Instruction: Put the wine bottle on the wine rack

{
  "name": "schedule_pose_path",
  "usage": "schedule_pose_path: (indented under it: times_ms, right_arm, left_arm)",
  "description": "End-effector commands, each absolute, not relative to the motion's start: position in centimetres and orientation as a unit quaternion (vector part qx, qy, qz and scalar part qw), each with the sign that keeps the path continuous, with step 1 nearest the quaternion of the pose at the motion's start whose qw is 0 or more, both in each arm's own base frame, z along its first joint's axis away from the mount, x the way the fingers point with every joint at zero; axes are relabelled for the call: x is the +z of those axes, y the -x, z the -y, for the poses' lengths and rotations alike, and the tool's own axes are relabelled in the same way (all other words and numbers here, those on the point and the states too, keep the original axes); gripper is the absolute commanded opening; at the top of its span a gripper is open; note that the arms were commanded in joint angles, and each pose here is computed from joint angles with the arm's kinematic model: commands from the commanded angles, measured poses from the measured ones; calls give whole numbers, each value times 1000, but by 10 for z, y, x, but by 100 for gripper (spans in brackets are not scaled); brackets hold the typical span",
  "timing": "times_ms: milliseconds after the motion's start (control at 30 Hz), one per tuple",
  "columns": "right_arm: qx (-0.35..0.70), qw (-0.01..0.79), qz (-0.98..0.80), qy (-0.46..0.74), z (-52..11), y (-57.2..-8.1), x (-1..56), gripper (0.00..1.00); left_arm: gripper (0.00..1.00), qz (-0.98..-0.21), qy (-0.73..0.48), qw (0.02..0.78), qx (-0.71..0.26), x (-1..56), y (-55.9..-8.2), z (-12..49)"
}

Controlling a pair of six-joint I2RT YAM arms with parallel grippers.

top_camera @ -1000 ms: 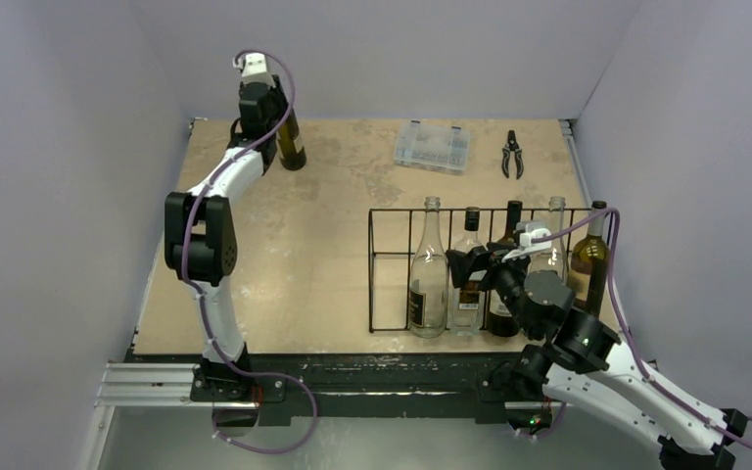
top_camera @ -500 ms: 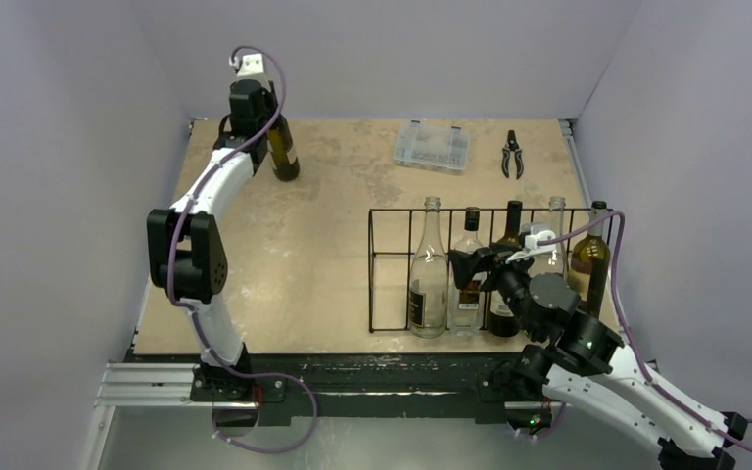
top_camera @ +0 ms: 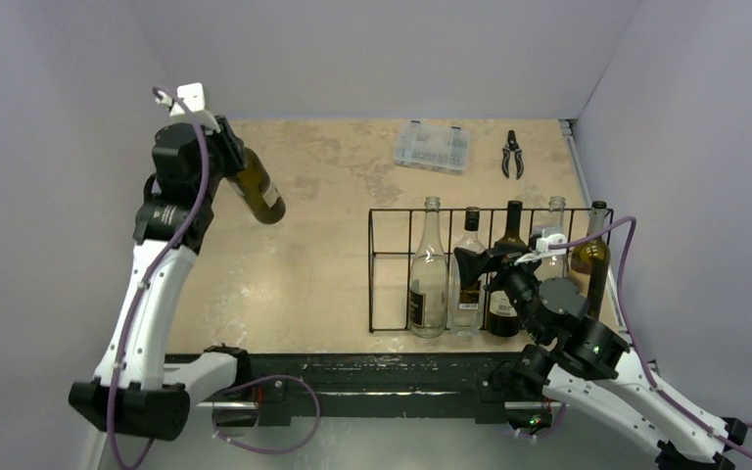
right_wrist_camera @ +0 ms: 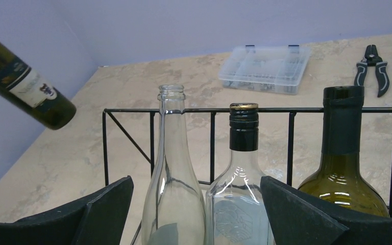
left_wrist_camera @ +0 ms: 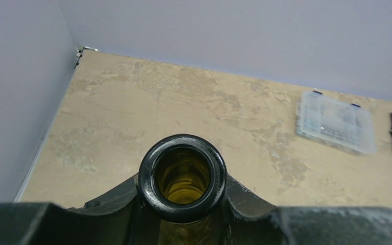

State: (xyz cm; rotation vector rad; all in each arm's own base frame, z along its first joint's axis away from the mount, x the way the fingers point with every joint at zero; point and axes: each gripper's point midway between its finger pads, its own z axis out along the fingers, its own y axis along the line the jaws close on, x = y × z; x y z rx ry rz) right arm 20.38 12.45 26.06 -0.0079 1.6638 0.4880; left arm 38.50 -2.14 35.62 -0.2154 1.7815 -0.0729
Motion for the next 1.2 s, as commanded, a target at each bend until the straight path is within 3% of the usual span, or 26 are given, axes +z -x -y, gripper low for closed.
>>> schedule_pose_path:
  times_ms: [0,267,600,1167]
  right_arm:
    - [211,654,-727,-8,-120,-206,264,99]
    - [206,655,-727,-9,-119,-206,264,99]
    - [206,657,-726,-10,-118,-207,264,99]
    - [206,656,-726,-9,-118,-206,263,99]
  left_arm:
    - [0,-763,69,633,-111,385,-324,43]
    - [0,-773,16,587,-239,383,-250,86]
    - [0,-780,-14,482,-398,368,-212,150]
    - [0,-821,-68,374,-426,318,-214,245]
